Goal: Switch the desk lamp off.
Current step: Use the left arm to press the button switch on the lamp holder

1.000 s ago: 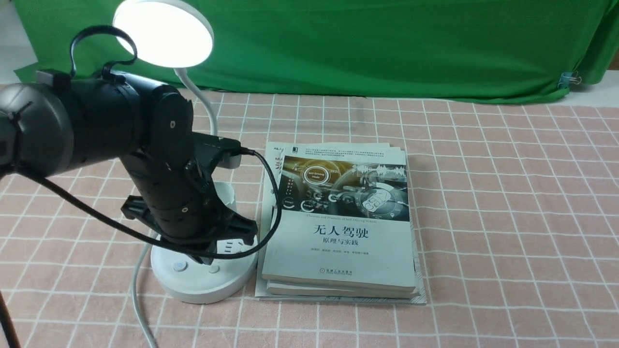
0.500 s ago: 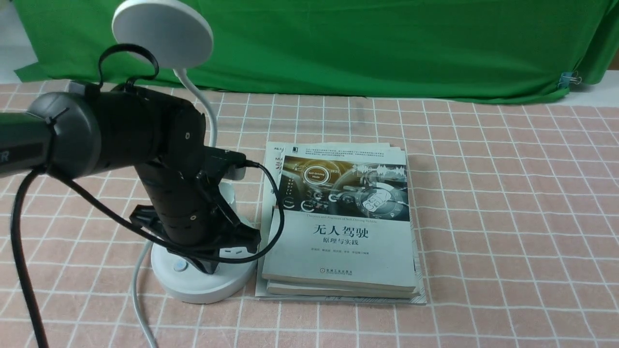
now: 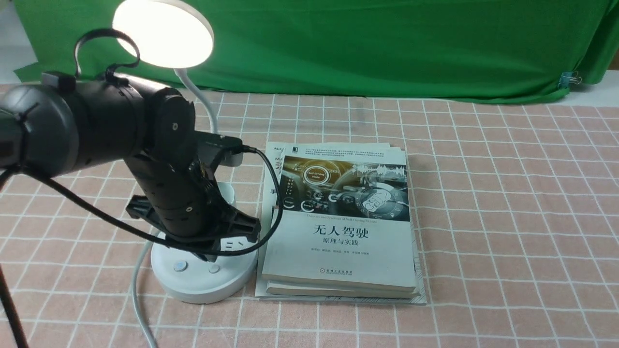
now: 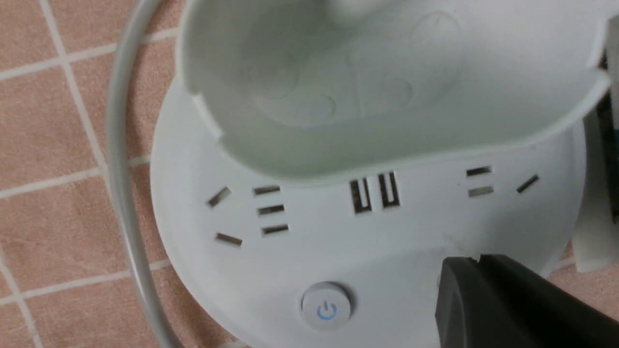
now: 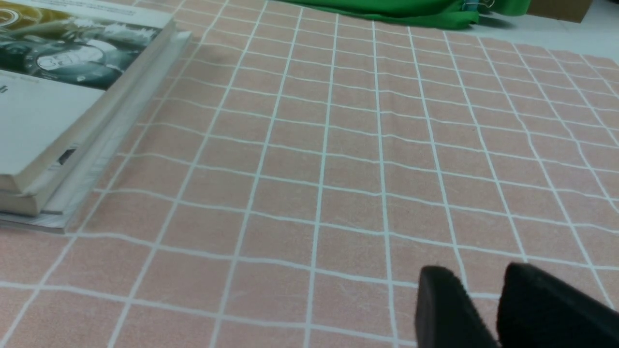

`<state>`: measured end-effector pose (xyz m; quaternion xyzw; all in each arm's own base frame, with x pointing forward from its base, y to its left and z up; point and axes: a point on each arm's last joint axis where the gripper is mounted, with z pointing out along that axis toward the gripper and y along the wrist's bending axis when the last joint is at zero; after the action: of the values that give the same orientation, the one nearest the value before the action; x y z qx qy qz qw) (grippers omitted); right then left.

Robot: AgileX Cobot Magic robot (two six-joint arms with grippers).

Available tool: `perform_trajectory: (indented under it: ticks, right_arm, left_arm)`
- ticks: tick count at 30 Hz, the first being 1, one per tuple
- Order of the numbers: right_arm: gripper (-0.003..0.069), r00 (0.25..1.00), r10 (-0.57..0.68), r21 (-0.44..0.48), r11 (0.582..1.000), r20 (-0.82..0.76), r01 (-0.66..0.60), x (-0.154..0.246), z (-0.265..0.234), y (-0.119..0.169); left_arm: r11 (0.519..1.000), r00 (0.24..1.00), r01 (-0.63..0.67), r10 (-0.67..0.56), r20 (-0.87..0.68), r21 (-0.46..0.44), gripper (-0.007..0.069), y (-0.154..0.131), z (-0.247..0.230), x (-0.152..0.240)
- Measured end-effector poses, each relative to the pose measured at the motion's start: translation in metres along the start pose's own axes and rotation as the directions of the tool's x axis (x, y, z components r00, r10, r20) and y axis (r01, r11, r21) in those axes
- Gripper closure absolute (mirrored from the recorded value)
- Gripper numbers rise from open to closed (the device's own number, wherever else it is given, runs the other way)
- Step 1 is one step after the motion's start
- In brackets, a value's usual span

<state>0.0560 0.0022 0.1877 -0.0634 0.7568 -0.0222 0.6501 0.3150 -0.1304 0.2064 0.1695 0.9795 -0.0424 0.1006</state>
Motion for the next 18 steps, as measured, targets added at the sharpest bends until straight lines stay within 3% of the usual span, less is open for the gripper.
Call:
perform_trajectory:
  ticks: [11,18]
  right_arm:
    - [0.0419,1.000,0.000,0.000,1.000,0.000,0.000,0.000,0.000,0.000]
    - [0.0419,1.000,0.000,0.000,1.000,0.000,0.000,0.000,0.000,0.000]
  left_arm:
    - [1.000,0.999,0.001,-0.001,-0.042,-0.003,0.0620,0.001,0.010,0.001]
    - [1.000,0.998,-0.006,0.006,0.062,0.002,0.0620,-0.001,-0.046,0.019]
